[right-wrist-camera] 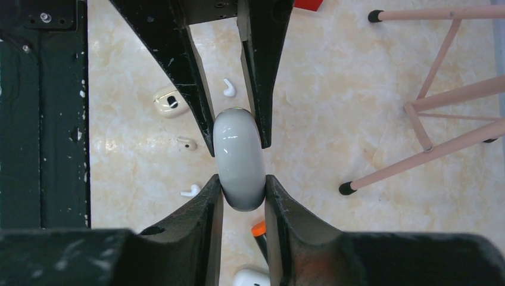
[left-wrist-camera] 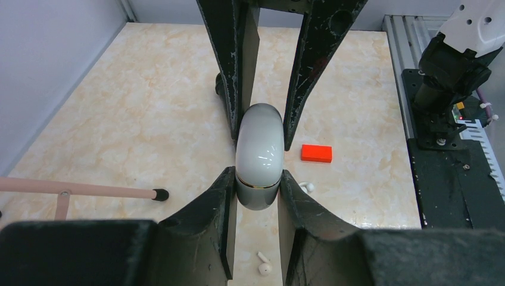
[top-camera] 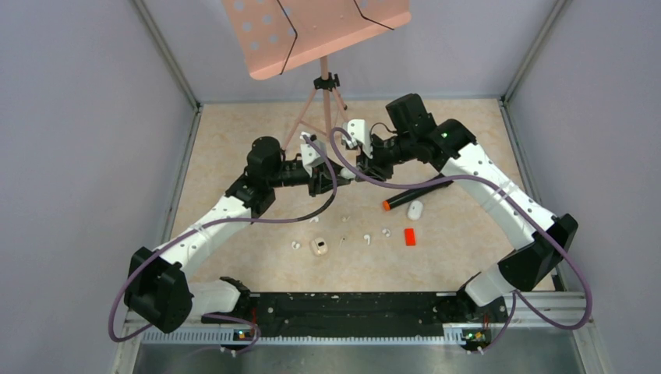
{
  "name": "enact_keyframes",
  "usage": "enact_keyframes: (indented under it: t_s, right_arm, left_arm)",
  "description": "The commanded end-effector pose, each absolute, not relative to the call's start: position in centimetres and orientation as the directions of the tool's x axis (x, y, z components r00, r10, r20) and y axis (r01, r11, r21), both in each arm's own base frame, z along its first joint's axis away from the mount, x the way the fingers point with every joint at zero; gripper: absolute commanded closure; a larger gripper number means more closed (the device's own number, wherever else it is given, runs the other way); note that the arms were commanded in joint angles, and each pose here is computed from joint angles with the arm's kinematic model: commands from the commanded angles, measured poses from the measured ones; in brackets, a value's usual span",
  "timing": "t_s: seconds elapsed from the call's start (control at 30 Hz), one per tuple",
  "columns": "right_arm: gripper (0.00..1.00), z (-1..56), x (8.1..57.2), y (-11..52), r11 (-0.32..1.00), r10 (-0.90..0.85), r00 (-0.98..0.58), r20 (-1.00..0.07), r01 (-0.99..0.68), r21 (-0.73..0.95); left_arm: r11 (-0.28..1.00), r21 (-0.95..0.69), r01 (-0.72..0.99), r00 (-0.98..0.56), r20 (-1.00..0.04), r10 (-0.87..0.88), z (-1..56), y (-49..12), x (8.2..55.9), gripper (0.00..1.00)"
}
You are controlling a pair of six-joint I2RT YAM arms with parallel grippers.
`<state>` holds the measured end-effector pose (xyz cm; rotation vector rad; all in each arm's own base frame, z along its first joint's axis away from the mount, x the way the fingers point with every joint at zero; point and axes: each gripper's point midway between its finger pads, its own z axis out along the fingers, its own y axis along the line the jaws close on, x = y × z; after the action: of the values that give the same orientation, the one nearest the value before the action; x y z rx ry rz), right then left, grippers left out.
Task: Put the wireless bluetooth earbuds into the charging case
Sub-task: Open the charging case.
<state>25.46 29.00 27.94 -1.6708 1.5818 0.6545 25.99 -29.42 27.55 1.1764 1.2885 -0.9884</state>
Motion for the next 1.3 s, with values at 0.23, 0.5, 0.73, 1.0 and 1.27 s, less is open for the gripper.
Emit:
enact_keyframes:
  t_s: [0.23, 0.5, 0.73, 1.0, 1.27]
  right_arm:
    - [0.62, 29.9, 26.1, 29.8, 0.127, -0.563, -0.009, -0.826, -0.989, -0.075]
    - [0.64, 30.3, 28.2, 29.4, 0.196, -0.544, -0.069, -0.836, -0.979, -0.047]
    - [0.66, 31.3, 29.2, 29.4, 0.239, -0.515, -0.088, -0.853, -0.97, -0.044]
    - [0.66, 31.9, 29.7, 29.2, 0.258, -0.502, -0.101, -0.859, -0.965, -0.037]
    - [0.66, 31.9, 30.0, 28.8, 0.264, -0.5, -0.107, -0.859, -0.964, -0.034]
  left_arm:
    - [0.162, 0.123, 0.979, 0.12, -0.992, 0.029, 27.6, -29.6, 25.8, 1.0]
    - [0.143, 0.152, 0.978, 0.15, -0.988, 0.027, 27.7, -29.7, 25.6, 1.0]
    - [0.123, 0.166, 0.979, 0.164, -0.986, 0.024, 27.6, -30.0, 25.3, 1.0]
    - [0.115, 0.158, 0.981, 0.157, -0.987, 0.019, 27.4, -30.3, 25.5, 1.0]
    - [0.182, 0.07, 0.981, 0.068, -0.998, 0.015, 27.1, -30.3, 26.6, 1.0]
